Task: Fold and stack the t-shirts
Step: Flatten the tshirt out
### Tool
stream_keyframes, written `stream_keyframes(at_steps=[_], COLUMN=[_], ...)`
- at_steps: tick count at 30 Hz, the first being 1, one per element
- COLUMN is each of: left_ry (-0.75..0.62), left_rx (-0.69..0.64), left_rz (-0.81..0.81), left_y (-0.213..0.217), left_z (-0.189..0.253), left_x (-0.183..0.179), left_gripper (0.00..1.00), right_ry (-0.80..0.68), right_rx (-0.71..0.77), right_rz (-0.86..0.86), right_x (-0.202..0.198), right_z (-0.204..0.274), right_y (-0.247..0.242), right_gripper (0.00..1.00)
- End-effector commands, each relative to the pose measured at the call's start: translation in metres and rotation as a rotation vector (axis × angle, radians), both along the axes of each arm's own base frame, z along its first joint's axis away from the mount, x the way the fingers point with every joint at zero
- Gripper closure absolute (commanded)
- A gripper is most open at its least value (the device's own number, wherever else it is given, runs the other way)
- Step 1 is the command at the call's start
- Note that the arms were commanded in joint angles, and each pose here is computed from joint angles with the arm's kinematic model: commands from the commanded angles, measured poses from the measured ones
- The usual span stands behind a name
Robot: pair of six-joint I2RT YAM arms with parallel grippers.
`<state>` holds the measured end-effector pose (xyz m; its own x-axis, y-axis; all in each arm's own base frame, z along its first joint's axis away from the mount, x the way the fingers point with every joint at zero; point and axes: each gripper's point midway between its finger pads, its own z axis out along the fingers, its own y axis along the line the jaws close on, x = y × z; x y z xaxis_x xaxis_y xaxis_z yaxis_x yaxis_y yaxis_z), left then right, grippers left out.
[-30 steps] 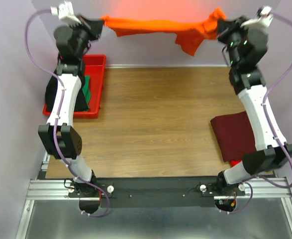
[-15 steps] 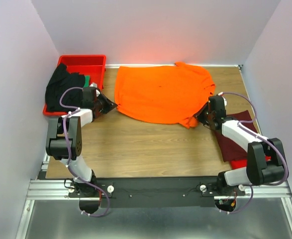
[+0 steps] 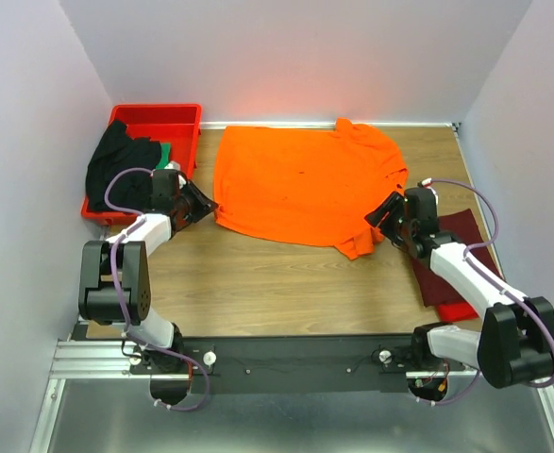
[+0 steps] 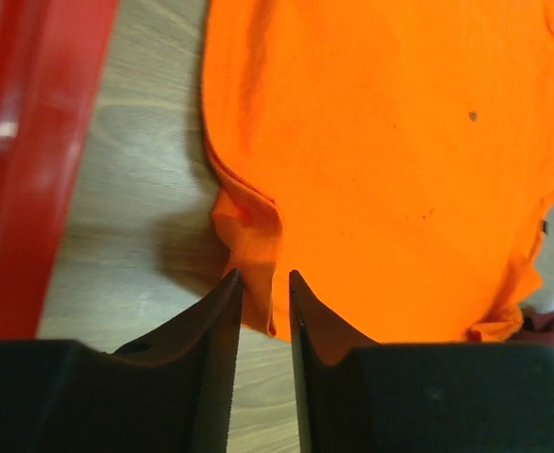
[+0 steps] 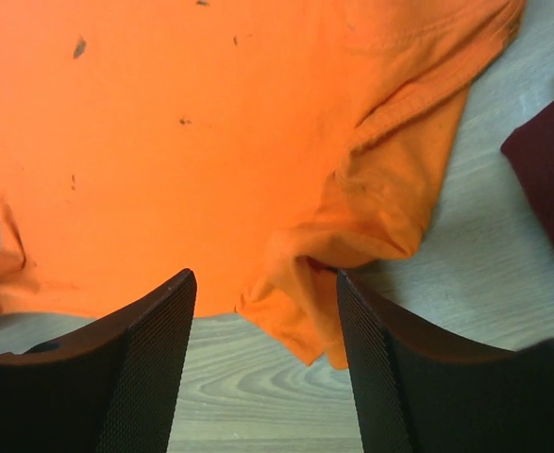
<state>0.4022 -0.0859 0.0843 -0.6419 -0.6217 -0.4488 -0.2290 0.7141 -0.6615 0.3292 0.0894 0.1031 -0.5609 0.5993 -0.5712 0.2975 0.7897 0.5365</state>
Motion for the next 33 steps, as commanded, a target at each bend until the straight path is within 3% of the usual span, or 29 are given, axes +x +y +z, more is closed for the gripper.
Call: stream_keyframes(at_steps=[1, 8, 17, 27, 33], left_ry=[0.052, 0.121, 0.179, 0.226, 0.241], left_rx=[0.13, 0.273, 0.394, 0.448, 0.427], left_rz=[0.069, 0.168, 0.161, 0.182, 0.174], left_y=[0.024, 0.054, 0.041, 0.035, 0.031], left_z=[-0.007, -0.014, -0.03, -0.044, -0.05], left_x=[-0.013, -0.025, -0.038, -0.046, -0.049], left_gripper=[0.68, 0.69, 0.67, 0.57, 0.57], right_ry=[0.043, 0.049, 0.033, 0.112, 0.148], right_rx=[-0.078, -0.13, -0.238, -0.413, -0.392], right_rz=[-0.021, -0.001, 0.059, 0.013, -0.054], right_x=[0.003, 0.007, 0.017, 0.015, 0.009], right_z=[-0.005, -0.006, 0.007, -0.013, -0.025], right_y=[-0.012, -0.011, 0.005, -0.007, -0.013], right_gripper=[0.33, 0.34, 0.34, 0.34, 0.33])
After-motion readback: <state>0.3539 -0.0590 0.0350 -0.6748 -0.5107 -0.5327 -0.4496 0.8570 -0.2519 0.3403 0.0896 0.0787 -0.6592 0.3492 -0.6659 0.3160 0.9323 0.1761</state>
